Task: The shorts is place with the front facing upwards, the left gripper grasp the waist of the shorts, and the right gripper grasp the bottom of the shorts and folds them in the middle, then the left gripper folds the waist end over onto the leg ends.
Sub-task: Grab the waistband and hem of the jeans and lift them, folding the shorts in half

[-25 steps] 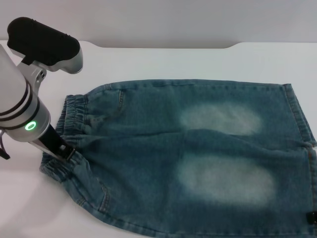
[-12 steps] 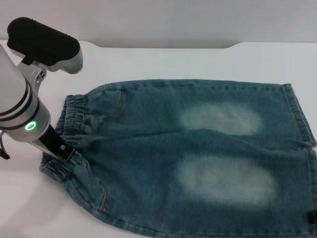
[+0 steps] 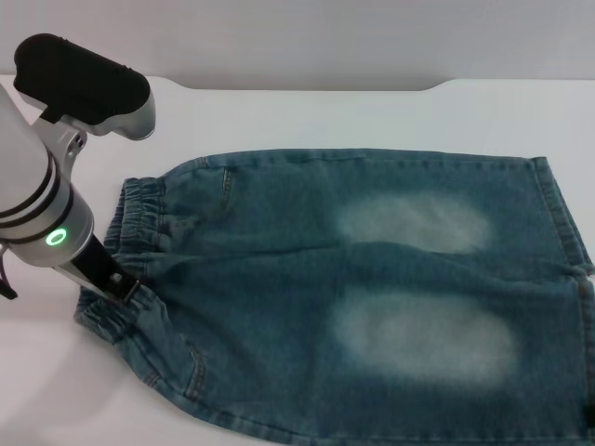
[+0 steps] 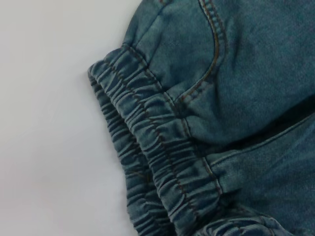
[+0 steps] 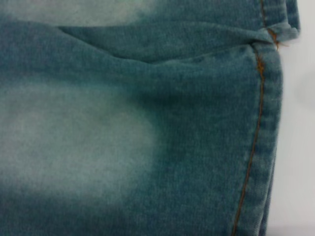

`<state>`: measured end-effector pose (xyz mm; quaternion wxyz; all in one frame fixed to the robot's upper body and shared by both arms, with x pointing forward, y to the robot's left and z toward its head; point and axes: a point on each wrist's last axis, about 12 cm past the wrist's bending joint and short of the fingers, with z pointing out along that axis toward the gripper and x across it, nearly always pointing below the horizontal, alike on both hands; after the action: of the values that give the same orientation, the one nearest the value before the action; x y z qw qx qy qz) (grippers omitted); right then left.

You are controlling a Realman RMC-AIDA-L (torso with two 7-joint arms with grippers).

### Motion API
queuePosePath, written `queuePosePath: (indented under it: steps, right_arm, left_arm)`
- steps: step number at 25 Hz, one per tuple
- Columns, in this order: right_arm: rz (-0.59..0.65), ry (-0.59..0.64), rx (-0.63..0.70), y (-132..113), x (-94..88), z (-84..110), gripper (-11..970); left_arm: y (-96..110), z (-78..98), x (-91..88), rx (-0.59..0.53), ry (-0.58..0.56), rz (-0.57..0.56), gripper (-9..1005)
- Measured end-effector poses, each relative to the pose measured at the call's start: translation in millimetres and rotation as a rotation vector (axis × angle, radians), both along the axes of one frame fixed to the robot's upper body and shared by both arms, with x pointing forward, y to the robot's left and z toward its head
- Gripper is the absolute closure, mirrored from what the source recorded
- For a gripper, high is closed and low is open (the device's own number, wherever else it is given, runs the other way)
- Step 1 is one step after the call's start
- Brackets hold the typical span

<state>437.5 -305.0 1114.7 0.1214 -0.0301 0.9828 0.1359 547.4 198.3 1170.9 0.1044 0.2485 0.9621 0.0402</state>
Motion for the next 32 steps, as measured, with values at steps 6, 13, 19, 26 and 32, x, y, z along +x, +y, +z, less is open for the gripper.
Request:
queuePosePath:
  steps: [6,13,19,26,32]
  right_arm:
    - [0.066,-0.018,0.034,8,-0.1,3.2,715]
    - [0.092,-0.027,0.045,10,0.6,4.5,922]
    - [0.106,-0.074,0.071,13,4.4,14.0,959]
    - [0.115,-0.261,0.026,7,15.7,38.8,959]
    - [0.120,-0.450,-0.005,4,28.0,54.8,960]
  left_arm:
    - [0,-0.5,0.1,0.000,0.002,0.000,884]
    - [1,-1.3,0.2,-0.002,-0.002,0.001,877]
    - [3,-0.9,0.4,-0.018,-0.024,0.015,871]
    - [8,4.7,3.2,-0.055,-0.100,0.034,864]
    - [19,6.8,12.7,-0.122,-0.239,0.076,858]
